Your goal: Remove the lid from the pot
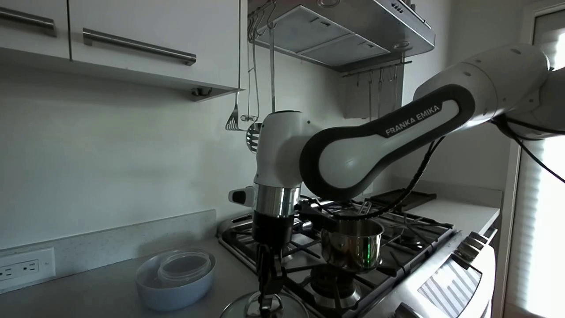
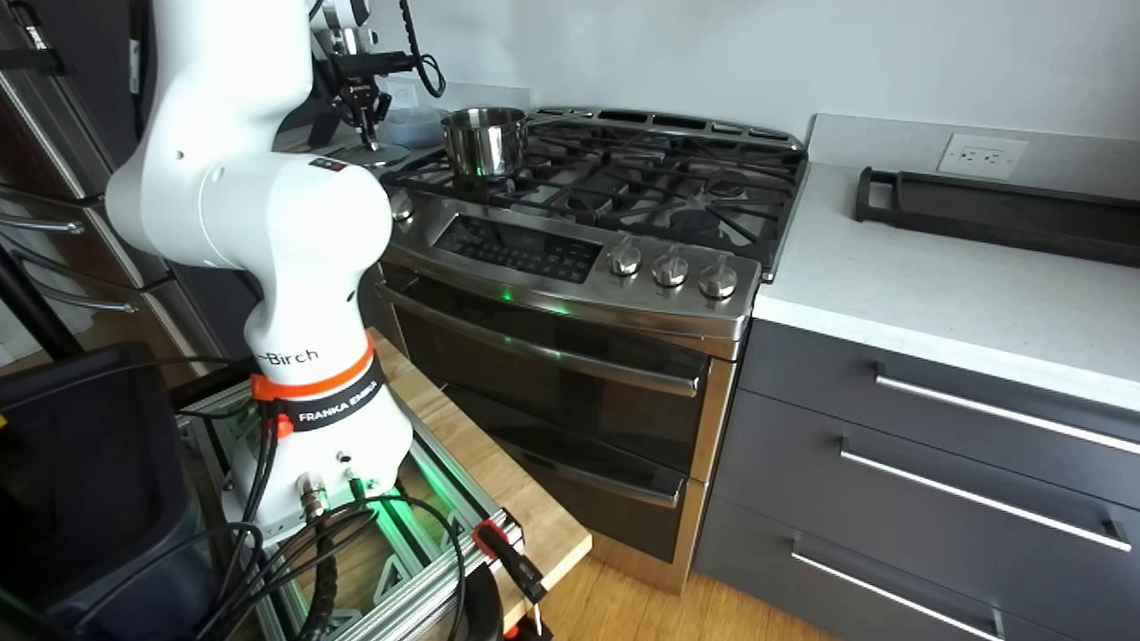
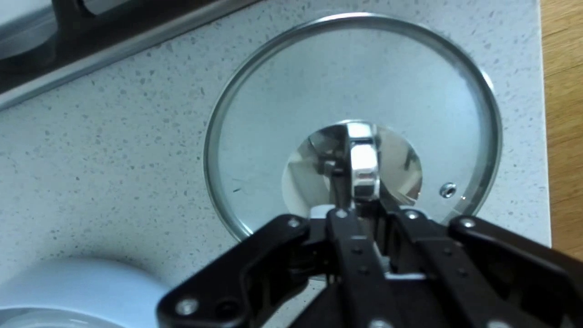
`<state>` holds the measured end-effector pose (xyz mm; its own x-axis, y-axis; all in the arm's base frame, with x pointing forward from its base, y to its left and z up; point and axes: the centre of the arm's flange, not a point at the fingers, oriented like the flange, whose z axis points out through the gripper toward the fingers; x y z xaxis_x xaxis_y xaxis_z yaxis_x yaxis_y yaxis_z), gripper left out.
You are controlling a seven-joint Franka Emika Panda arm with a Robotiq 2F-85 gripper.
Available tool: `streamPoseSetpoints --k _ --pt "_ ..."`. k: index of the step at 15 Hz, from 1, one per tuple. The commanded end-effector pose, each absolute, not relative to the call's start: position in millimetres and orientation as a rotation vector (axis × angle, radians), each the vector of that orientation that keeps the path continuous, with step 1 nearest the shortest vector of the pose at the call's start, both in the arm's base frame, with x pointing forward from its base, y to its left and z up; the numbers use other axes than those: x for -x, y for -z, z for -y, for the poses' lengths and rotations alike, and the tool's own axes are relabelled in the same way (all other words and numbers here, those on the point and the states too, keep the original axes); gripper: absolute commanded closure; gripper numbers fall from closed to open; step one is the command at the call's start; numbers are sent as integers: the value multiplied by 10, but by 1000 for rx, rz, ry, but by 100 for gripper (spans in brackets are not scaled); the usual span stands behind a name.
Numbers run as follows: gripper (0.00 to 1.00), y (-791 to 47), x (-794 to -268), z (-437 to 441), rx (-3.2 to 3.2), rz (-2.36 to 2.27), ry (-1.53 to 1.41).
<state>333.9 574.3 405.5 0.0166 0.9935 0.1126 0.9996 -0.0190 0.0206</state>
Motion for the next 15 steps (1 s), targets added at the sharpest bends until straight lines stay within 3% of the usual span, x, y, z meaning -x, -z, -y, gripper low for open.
streamPoseSetpoints --k 1,15 --pt "96 -3997 -3300 -5730 2246 2116 161" --pt "96 -3823 -3316 -5731 2263 2085 114"
